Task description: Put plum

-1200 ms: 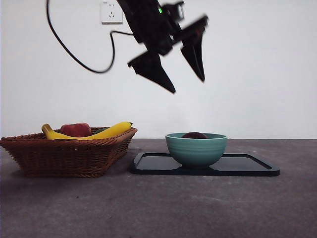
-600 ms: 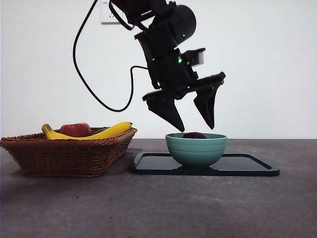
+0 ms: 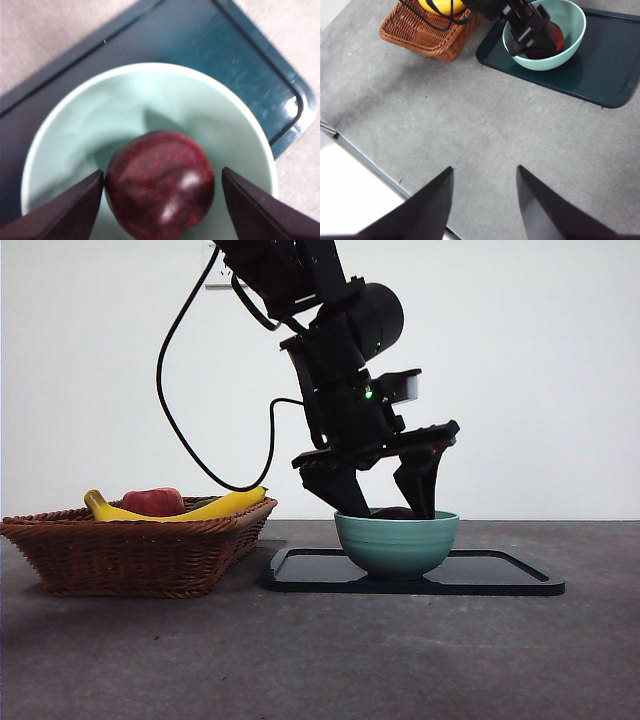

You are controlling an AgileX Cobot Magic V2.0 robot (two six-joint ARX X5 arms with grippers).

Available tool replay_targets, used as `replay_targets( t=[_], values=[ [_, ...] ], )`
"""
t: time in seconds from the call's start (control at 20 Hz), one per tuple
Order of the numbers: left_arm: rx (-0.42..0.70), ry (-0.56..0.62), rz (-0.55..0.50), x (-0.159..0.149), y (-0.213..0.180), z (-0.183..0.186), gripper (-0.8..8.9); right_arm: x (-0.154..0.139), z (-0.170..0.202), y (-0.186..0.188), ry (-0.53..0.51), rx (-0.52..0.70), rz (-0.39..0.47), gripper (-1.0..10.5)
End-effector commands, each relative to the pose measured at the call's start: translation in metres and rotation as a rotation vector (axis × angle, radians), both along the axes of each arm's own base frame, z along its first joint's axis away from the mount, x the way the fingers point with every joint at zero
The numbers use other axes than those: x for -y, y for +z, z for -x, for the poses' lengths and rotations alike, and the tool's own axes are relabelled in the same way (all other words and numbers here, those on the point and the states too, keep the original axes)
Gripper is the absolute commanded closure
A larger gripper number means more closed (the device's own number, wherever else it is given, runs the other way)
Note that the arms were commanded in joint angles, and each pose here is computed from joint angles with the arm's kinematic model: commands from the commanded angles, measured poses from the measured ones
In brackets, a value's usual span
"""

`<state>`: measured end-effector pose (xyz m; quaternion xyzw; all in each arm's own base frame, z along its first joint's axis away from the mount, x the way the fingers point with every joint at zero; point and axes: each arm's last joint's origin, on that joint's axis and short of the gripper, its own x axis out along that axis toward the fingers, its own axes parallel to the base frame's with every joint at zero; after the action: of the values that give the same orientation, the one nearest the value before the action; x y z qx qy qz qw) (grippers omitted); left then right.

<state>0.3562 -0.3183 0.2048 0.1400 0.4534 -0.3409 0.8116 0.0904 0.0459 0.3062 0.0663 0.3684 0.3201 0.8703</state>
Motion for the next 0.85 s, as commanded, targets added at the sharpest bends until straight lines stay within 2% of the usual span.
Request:
replay_targets(
  t=[0.05, 0.3, 0.4, 0.5, 0.85],
  values=[
    [0.007, -0.024, -0.004, 0.008, -0.0051, -0.0015, 4.4, -0.0008, -0.0007, 0.0024, -0.001, 0.005, -0.01, 7.4],
    [0.002, -0.028, -0.012, 0.0075, -0.0055, -0.0009, 4.59, -0.0008, -0.0007, 0.0024, -0.001, 0.005, -0.01, 7.4],
    [-0.004, -0.039, -0.028, 0.0066, -0.0064, 0.0001, 5.63, -0.0008, -0.0007, 0.0024, -0.001, 0.005, -0.01, 7.4],
    [-0.008, -0.042, -0.034, 0.0062, -0.0068, 0.0005, 6.01, -0.0008, -0.0007, 0.0024, -0.001, 0.005, -0.01, 7.4],
    [0.017, -0.036, -0.012, 0.0037, 0.0022, -0.0014, 6.01, -0.0008, -0.0007, 0.0024, -0.001, 0.006, -0.01, 7.4]
  ],
)
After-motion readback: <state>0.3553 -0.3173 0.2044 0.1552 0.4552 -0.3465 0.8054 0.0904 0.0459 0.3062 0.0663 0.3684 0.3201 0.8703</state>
